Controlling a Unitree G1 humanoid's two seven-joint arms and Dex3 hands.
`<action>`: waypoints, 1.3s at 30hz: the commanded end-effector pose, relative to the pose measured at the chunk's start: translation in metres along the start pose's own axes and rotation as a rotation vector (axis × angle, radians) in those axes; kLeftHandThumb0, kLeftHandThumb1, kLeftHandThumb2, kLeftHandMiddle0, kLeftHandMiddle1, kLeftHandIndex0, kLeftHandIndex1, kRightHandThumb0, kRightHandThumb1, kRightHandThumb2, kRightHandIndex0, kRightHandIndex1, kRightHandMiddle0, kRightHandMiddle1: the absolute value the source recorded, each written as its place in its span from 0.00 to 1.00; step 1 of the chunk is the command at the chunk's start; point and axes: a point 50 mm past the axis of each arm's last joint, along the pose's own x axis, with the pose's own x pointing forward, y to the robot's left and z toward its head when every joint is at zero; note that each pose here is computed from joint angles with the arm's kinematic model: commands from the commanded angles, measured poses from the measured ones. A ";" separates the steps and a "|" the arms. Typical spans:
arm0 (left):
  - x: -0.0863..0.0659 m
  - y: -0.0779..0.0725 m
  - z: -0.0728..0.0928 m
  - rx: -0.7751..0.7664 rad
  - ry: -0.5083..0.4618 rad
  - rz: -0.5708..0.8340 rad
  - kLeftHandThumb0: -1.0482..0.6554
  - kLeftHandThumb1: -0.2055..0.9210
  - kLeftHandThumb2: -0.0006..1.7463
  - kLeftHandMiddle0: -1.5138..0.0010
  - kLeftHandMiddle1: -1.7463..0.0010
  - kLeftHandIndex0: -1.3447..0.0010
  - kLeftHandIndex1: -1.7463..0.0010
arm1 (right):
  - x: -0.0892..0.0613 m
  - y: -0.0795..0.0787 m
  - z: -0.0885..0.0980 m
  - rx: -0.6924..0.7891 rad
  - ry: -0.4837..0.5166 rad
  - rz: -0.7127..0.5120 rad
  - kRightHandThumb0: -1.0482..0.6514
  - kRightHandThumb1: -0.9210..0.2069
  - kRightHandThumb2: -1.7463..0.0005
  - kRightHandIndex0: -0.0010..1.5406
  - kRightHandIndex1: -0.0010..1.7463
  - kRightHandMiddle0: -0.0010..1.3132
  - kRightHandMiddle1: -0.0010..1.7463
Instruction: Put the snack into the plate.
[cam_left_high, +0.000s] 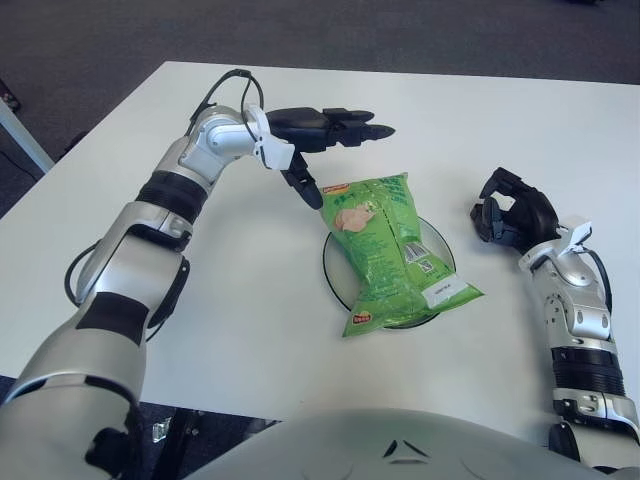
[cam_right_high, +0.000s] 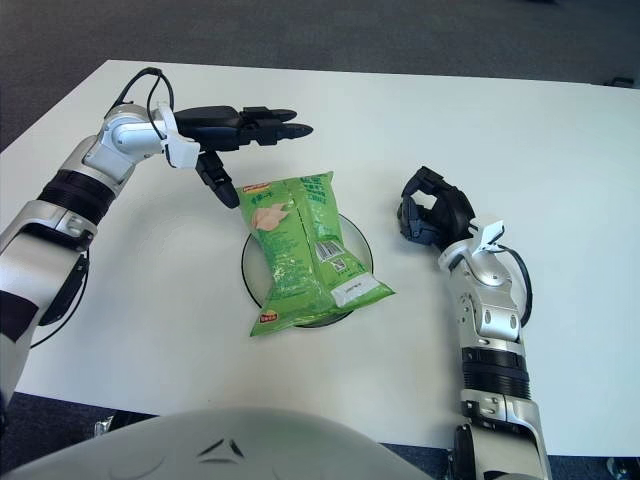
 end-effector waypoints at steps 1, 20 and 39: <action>-0.005 0.000 -0.008 -0.105 0.025 0.066 0.06 0.93 0.03 1.00 1.00 1.00 1.00 | -0.013 0.003 -0.038 0.023 0.195 -0.008 0.36 0.41 0.34 0.83 1.00 0.39 1.00; -0.028 -0.063 -0.056 -0.589 0.234 0.305 0.01 1.00 0.24 1.00 1.00 1.00 1.00 | -0.013 0.005 -0.037 0.040 0.190 -0.007 0.36 0.41 0.35 0.84 1.00 0.38 1.00; -0.045 -0.120 -0.080 -1.055 0.506 0.685 0.10 1.00 0.47 0.77 0.63 1.00 0.78 | -0.013 0.001 -0.038 0.032 0.196 -0.013 0.36 0.40 0.35 0.84 1.00 0.38 1.00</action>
